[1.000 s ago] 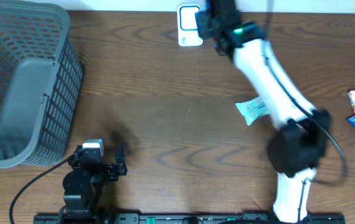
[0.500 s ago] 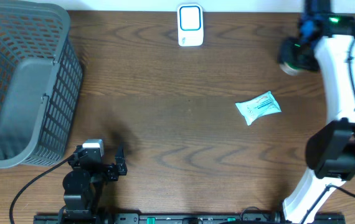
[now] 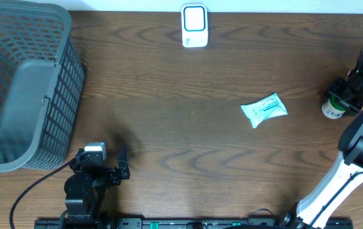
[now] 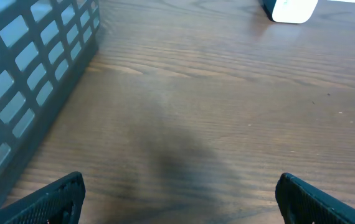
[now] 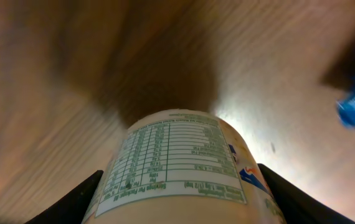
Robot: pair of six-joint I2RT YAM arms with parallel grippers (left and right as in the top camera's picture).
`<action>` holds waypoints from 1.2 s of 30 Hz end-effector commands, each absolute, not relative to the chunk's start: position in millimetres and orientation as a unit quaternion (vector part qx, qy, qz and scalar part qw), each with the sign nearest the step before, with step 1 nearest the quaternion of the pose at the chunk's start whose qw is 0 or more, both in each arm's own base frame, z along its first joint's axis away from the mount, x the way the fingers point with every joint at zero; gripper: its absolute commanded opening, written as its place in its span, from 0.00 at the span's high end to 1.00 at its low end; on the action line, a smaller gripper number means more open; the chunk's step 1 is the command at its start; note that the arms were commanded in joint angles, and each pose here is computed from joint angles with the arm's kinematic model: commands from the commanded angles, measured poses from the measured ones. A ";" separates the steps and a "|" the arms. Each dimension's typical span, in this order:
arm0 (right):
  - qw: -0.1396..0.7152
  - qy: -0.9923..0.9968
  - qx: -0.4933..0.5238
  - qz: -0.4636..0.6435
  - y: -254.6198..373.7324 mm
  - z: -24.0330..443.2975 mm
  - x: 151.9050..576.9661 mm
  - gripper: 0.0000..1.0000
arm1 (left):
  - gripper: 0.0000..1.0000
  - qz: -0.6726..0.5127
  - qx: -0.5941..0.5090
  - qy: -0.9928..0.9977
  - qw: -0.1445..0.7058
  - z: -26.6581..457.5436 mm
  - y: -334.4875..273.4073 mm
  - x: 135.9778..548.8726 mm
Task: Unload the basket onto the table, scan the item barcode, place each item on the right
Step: 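Carry the jar to the far right and release it, then reach the right gripper to the light-green wipes pack and grasp it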
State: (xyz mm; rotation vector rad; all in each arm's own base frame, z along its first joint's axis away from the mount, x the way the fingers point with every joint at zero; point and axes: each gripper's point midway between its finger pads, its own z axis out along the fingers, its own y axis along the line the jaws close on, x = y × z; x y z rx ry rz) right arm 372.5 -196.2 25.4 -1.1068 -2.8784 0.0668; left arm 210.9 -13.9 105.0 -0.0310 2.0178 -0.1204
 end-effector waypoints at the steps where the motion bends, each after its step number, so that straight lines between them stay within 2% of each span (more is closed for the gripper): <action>1: 0.028 -0.922 -0.380 0.072 -226.6 21.1 362.5 0.57 | 0.02 -0.041 -0.010 0.849 0.526 98.6 -11.6 210.9; 4: 0.017 -0.909 -0.403 0.108 -251.7 21.9 356.3 0.55 | 0.02 -0.041 -0.010 0.849 0.526 98.6 -11.6 210.9; 5: 0.012 -0.906 -0.409 0.106 -256.1 22.6 356.0 0.49 | 0.02 -0.041 -0.010 0.849 0.526 98.6 -11.6 210.9; 7: 0.007 -0.903 -0.418 0.097 -262.0 24.1 355.3 0.29 | 0.02 -0.041 -0.010 0.849 0.526 98.6 -11.6 210.9; 8: 0.004 -0.902 -0.422 0.094 -264.7 25.5 355.3 0.01 | 0.02 -0.041 -0.010 0.849 0.526 98.6 -11.6 210.9; 13: -0.021 -0.904 -0.426 0.026 -251.8 47.2 376.1 0.01 | 0.02 -0.041 -0.010 0.849 0.526 98.6 -11.6 210.9; 16: -0.031 -0.909 -0.416 -0.014 -234.2 81.4 390.4 0.01 | 0.02 -0.041 -0.010 0.849 0.526 98.6 -11.6 210.9; 22: -0.055 -0.912 -0.405 -0.024 -194.4 162.1 400.6 0.01 | 0.02 -0.041 -0.010 0.849 0.526 98.6 -11.6 210.9; 26: -0.014 -0.895 -0.442 -0.047 -154.3 182.0 382.7 0.01 | 0.02 -0.041 -0.010 0.849 0.526 98.6 -11.6 210.9; 32: 0.011 -0.901 -0.412 -0.139 -78.6 186.1 399.5 0.01 | 0.02 -0.041 -0.010 0.849 0.526 98.6 -11.6 210.9; 36: 0.018 -0.899 -0.412 -0.148 -44.2 182.9 410.1 0.01 | 0.02 -0.041 -0.010 0.849 0.526 98.6 -11.6 210.9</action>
